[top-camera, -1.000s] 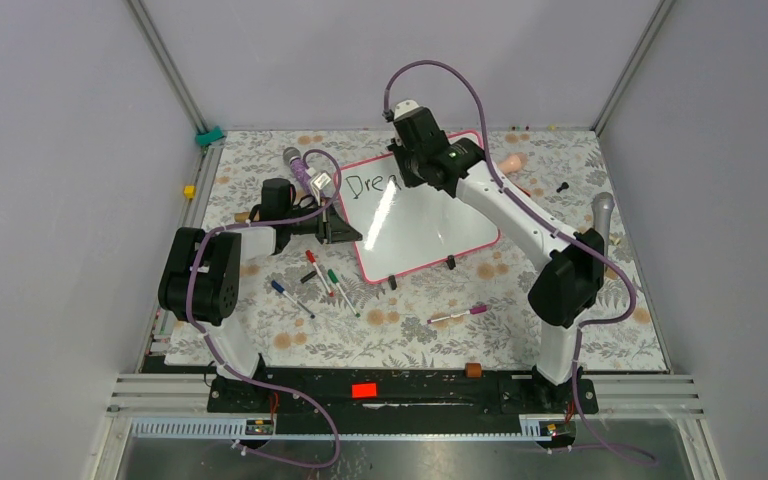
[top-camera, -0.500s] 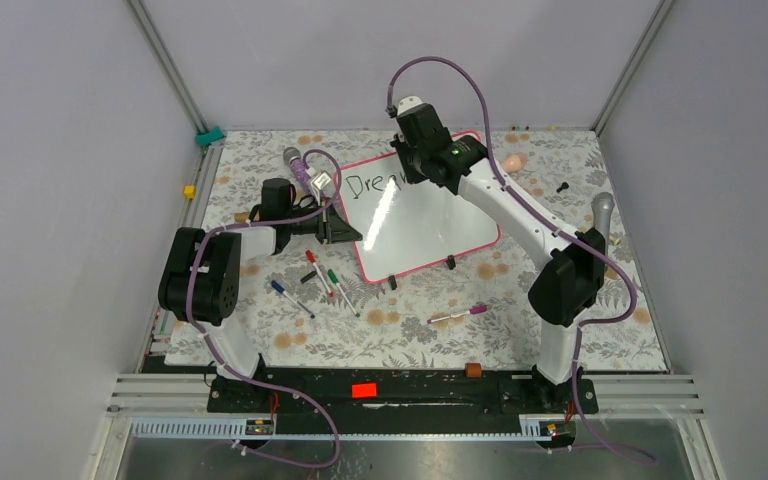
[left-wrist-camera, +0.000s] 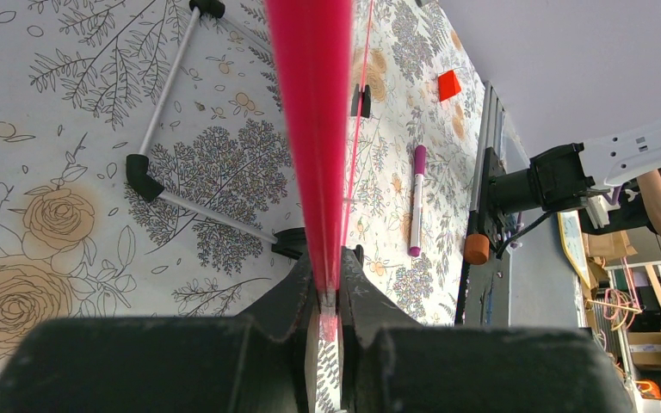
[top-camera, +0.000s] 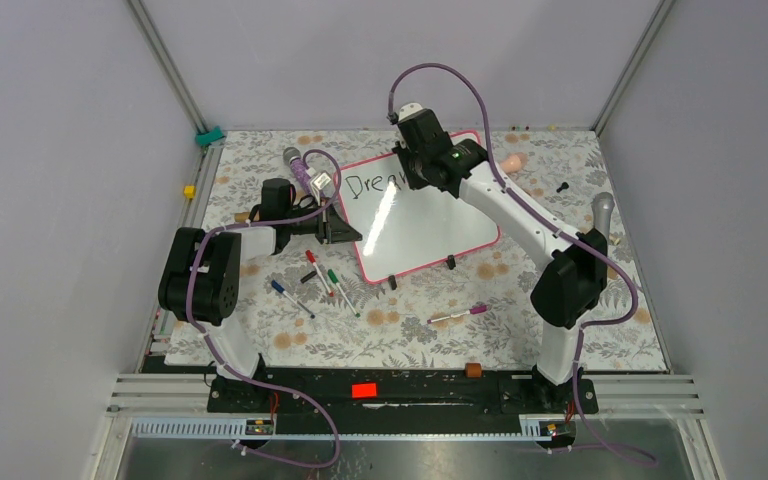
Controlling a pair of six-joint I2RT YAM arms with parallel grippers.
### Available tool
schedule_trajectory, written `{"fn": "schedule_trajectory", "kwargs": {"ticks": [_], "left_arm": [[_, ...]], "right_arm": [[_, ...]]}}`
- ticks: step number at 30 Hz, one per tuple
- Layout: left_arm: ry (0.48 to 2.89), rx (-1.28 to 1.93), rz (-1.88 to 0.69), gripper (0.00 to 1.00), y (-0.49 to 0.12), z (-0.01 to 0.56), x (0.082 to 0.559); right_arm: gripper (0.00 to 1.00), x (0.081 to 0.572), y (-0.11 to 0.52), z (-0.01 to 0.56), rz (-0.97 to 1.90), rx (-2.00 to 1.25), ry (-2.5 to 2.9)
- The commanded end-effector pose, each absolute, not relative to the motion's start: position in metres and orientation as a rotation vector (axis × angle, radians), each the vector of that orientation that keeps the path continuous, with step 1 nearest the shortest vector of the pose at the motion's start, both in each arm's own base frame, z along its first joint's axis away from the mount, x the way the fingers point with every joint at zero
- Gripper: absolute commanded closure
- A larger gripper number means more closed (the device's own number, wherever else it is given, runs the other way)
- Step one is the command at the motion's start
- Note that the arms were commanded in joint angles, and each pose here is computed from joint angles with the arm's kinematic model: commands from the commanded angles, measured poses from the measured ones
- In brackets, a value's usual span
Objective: Write a sentence on the whiteboard
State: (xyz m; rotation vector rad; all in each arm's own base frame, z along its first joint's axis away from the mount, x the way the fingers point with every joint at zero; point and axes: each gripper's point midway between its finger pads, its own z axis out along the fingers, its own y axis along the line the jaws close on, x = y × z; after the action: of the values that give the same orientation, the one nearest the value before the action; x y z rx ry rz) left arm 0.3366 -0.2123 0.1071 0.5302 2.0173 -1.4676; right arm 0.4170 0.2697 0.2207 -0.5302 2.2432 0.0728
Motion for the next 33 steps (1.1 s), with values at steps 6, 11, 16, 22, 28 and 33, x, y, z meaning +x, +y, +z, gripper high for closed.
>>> {"fn": "schedule_trajectory", "kwargs": {"ticks": [6,11,16,22,28,33], "left_arm": [[2.093,0.465,-1.32,1.0,-0.205,0.081,0.354],[2.092,0.466,-1.32,1.0,-0.205,0.081,0.354],[2.093,0.464,-1.319,1.0,-0.204,0.081,0.354],[2.094,0.464,-1.32,1.0,-0.205,0.081,0.354],[2.094,0.463,-1.32,1.0,-0.204,0.08,0.354],[2.095,0.463,-1.318,1.0,-0.204,0.081,0.354]], "right_arm": [[1.0,0.438,0.274,0.243,0.069,-0.501,2.188],[1.0,0.443,0.271,0.247,0.055,-0.491,2.183],[1.0,0.443,0.265,0.246,0.041,-0.477,2.189],[1.0,0.44,0.258,0.241,0.026,-0.465,2.205],[1.0,0.433,0.253,0.237,0.025,-0.462,2.222],[1.0,0.424,0.251,0.231,0.044,-0.48,2.242]]}}
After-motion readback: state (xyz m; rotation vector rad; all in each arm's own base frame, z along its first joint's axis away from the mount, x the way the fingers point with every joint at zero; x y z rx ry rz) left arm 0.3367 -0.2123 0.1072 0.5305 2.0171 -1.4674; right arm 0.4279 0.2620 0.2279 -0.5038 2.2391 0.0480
